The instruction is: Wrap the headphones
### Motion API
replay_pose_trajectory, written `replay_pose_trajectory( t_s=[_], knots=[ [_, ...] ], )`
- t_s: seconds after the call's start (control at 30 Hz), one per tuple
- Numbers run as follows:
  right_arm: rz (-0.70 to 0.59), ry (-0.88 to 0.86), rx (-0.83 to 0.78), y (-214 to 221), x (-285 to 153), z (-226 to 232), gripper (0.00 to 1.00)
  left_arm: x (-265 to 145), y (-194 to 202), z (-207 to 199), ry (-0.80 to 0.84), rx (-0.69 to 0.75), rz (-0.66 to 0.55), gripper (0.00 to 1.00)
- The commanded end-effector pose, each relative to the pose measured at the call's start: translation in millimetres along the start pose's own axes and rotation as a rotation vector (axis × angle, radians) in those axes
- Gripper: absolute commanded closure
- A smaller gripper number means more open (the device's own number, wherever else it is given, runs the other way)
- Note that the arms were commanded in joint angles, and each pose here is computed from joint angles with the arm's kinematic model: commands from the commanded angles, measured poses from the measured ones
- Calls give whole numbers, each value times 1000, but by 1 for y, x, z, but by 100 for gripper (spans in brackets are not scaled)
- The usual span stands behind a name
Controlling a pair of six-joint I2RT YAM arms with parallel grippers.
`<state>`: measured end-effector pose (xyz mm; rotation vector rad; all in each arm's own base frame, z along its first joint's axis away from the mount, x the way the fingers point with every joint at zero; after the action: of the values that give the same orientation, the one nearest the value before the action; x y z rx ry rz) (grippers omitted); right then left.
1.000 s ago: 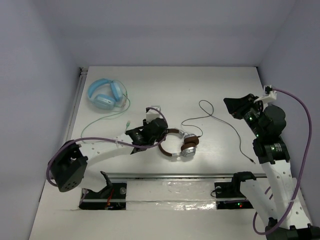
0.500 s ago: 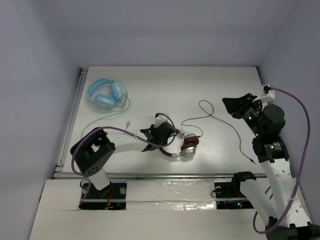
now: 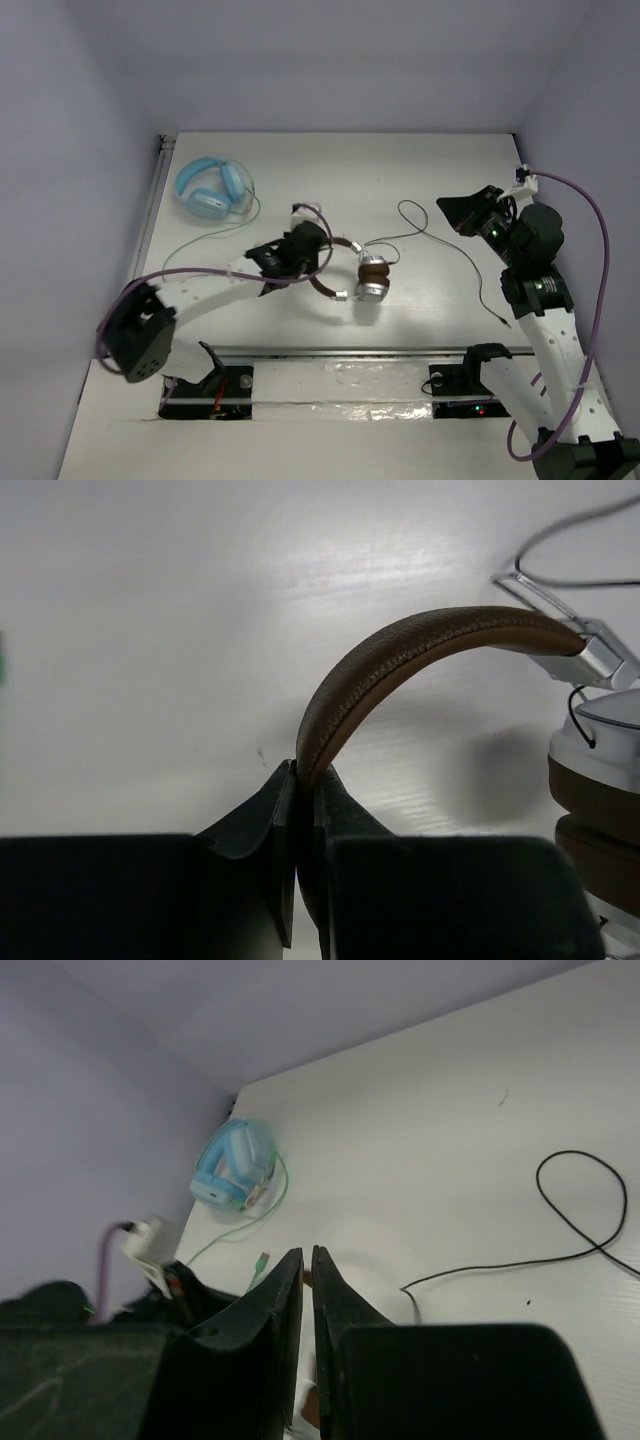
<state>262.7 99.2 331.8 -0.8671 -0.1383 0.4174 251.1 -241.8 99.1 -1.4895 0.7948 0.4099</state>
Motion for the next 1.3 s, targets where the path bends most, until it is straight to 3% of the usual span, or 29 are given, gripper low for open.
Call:
replay_pose_trajectory(
  t_s=[0.0,0.1,0.23,0.27,0.33,0.37,0.53,0.7,1.1,1.2,1.27],
  knots=[
    [29,-122,-10,1,4,23,86,-66,-91,1,162,-101,-221,100],
    [55,-187,0,9,13,34,79,-99,-126,21,225,-133,-290,100],
    [40,-297,-52,1,29,51,38,-137,-158,35,279,-123,-346,100],
    [78,-320,-60,8,38,49,34,-143,-162,37,294,-112,-348,100],
    [81,-373,-110,3,47,56,26,-160,-174,33,351,-101,-371,100],
    [151,-418,-116,17,56,56,24,-165,-178,32,371,-98,-382,100],
    [251,-509,-197,48,78,62,14,-195,-200,26,441,-83,-430,100],
    [395,-708,-245,101,59,84,14,-212,-215,25,446,-72,-467,100],
    [427,-822,-179,132,36,91,20,-241,-237,16,507,-69,-528,100],
    [400,-826,-188,127,33,94,26,-243,-240,14,516,-68,-530,100],
    [392,-816,-196,126,30,93,46,-244,-243,14,516,-65,-534,100]
  ],
)
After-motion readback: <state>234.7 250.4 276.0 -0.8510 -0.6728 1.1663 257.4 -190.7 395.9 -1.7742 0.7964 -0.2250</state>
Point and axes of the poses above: each gripper's point midway between its finger pads, its own x axis out along the fingers, its own z axis along the line the jaws close on, y = z × x, the point moved 2 cm from there along -x, back along the fingers, and after that the axes turned 2 degrees about x, right-handed, at the moved point
